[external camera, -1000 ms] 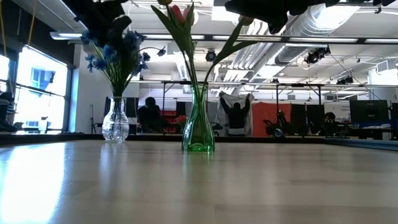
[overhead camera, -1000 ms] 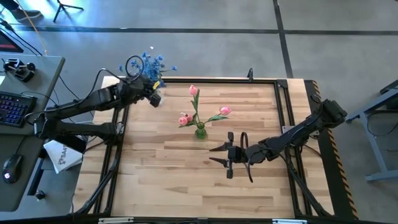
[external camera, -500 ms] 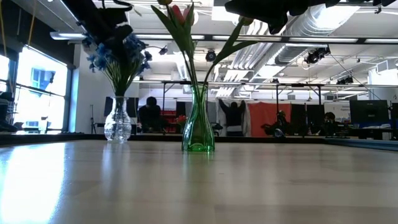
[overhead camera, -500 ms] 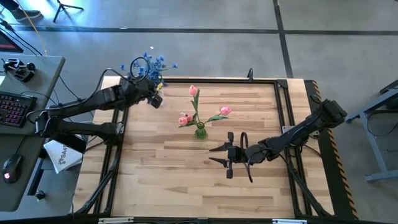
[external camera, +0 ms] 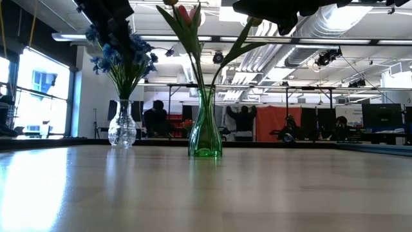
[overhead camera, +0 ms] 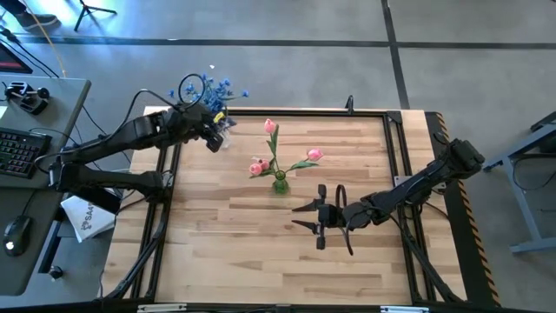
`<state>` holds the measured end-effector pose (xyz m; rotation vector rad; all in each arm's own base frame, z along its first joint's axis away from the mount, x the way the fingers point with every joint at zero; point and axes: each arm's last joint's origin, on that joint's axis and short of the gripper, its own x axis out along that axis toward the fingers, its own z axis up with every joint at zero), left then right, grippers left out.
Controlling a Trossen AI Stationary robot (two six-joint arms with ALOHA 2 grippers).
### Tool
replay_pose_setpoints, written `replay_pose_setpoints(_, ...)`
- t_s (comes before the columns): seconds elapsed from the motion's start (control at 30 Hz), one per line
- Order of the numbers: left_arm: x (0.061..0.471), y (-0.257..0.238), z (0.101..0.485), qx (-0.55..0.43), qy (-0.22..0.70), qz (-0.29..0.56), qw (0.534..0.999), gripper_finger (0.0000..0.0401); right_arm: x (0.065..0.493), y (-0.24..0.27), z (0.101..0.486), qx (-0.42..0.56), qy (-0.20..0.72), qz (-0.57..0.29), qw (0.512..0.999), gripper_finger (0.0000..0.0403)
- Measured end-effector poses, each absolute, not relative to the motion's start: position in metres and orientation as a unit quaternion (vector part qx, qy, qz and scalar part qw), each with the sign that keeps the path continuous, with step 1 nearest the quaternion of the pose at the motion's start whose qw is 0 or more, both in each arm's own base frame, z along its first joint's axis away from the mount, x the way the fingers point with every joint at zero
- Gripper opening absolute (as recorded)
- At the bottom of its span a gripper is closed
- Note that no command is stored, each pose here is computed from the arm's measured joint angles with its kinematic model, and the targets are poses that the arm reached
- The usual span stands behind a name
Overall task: Sort flowers into vase by color
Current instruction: Put the blue flowers into the transparent vase
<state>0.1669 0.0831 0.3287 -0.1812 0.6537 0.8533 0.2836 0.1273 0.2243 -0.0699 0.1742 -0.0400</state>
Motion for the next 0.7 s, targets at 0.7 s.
replay_pose_setpoints(0.7,0.175,0.085,0.304,-0.057,0.369,0.453,0.810,0.0006,0.284,0.127,0.224,-0.035,0.087,-0.020,0.995,0.0134)
